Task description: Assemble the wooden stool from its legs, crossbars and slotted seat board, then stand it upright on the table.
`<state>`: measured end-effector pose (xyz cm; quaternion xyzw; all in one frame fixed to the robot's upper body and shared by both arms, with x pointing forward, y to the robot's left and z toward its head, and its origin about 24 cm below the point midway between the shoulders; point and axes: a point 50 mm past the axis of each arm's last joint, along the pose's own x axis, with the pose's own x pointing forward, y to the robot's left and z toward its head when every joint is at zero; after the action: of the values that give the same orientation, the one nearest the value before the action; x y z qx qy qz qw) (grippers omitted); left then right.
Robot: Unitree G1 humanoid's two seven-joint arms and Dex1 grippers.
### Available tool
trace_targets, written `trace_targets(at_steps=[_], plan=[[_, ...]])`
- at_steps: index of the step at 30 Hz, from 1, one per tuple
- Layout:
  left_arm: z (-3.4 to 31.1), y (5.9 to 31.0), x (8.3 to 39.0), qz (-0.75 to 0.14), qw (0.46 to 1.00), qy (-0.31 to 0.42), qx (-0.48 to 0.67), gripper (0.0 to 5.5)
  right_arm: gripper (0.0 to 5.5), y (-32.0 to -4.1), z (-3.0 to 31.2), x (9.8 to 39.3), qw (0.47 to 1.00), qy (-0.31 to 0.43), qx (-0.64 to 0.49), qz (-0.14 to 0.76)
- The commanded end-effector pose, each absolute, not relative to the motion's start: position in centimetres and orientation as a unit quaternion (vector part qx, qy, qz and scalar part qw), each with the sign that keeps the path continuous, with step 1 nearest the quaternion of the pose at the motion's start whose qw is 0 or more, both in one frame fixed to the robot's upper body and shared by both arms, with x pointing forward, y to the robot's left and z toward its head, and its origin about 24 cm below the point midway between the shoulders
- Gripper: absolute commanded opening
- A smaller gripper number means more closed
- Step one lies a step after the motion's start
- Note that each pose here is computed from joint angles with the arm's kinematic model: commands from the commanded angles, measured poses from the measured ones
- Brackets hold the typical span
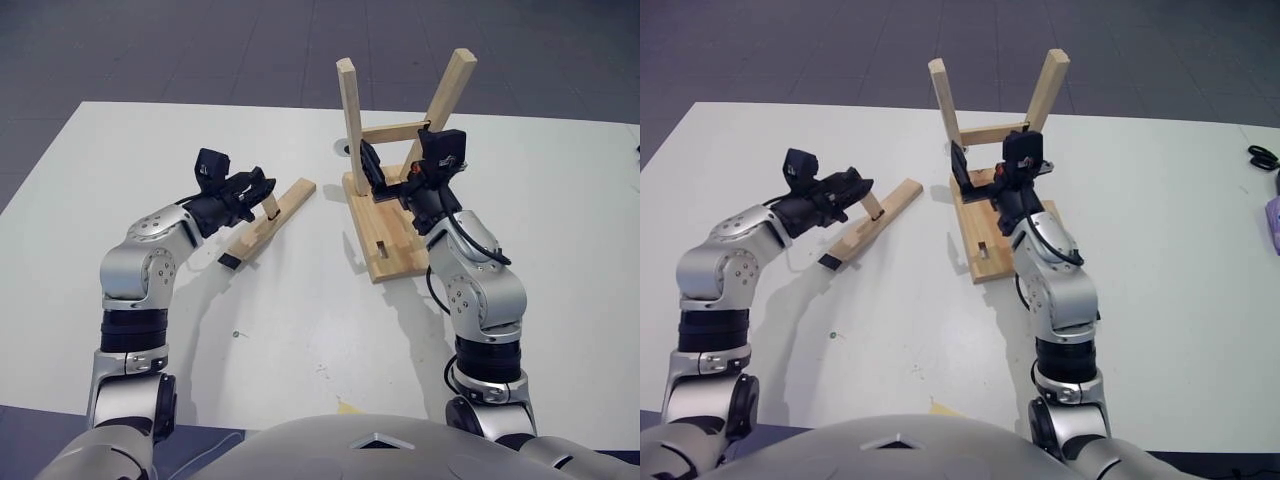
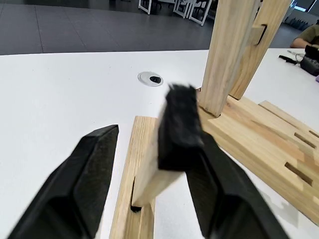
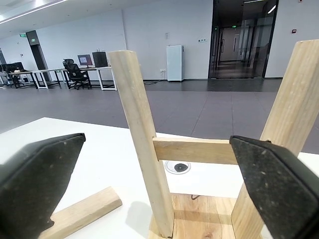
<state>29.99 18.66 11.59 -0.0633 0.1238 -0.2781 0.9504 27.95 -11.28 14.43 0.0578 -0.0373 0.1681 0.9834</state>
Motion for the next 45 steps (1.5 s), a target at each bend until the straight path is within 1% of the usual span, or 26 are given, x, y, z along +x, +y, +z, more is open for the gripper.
trace_targets(at_steps=[1, 2, 7, 11, 13, 15, 17, 23, 25, 27, 29, 33, 36, 38, 40, 45], plan=[[14.8, 18.4, 30.7, -0.274, 0.955, 0.077, -0.084, 3.14, 5.40, -11.2, 14.6, 28.0, 0.983, -0.036, 0.053, 0.170], [15.5, 18.2, 30.7, -0.273, 0.956, 0.067, -0.089, 3.36, 5.40, -11.1, 14.6, 28.0, 0.983, -0.036, 0.052, 0.170], [18.7, 17.5, 30.9, -0.275, 0.957, 0.019, -0.091, 4.11, 5.40, -11.1, 14.8, 28.1, 0.983, -0.040, 0.055, 0.171], [21.4, 17.5, 31.8, -0.260, 0.960, -0.029, -0.103, 4.73, 5.40, -11.1, 14.9, 28.2, 0.983, -0.042, 0.054, 0.170], [21.8, 17.4, 32.5, -0.247, 0.961, -0.041, -0.121, 5.08, 5.40, -11.0, 15.2, 28.2, 0.982, -0.044, 0.076, 0.168], [21.2, 17.2, 32.9, -0.241, 0.961, -0.034, -0.130, 5.38, 5.40, -11.0, 15.6, 28.2, 0.981, -0.050, 0.080, 0.168], [19.9, 17.0, 33.1, -0.241, 0.962, -0.016, -0.131, 5.38, 5.40, -10.9, 15.8, 28.3, 0.981, -0.051, 0.079, 0.169], [13.1, 15.3, 33.9, -0.234, 0.962, 0.082, -0.111, 5.38, 5.40, -10.6, 15.5, 28.1, 0.981, -0.046, 0.073, 0.174], [11.6, 15.2, 33.9, -0.223, 0.963, 0.098, -0.112, 5.38, 5.40, -10.4, 15.4, 28.0, 0.980, -0.044, 0.072, 0.178], [12.3, 15.7, 34.3, -0.212, 0.967, 0.084, -0.117, 5.38, 5.40, -10.3, 15.3, 27.9, 0.981, -0.042, 0.070, 0.178], [14.9, 16.4, 34.3, -0.213, 0.968, 0.044, -0.127, 5.38, 5.40, -10.3, 15.3, 27.8, 0.980, -0.042, 0.069, 0.180], [19.8, 16.7, 33.9, -0.222, 0.965, -0.028, -0.136, 5.38, 5.40, -10.6, 15.3, 27.9, 0.981, -0.042, 0.070, 0.175], [22.4, 16.9, 33.7, -0.217, 0.965, -0.065, -0.130, 5.38, 5.40, -10.6, 15.4, 28.0, 0.981, -0.044, 0.070, 0.176], [23.4, 16.9, 33.7, -0.218, 0.963, -0.082, -0.134, 5.38, 5.40, -10.5, 15.4, 28.0, 0.981, -0.045, 0.069, 0.176], [22.8, 16.5, 33.8, -0.227, 0.962, -0.073, -0.130, 5.38, 5.40, -10.5, 15.4, 27.9, 0.981, -0.046, 0.066, 0.177], [16.6, 16.2, 34.1, -0.241, 0.964, 0.026, -0.105, 5.38, 5.40, -10.4, 15.5, 27.9, 0.981, -0.049, 0.059, 0.179]])
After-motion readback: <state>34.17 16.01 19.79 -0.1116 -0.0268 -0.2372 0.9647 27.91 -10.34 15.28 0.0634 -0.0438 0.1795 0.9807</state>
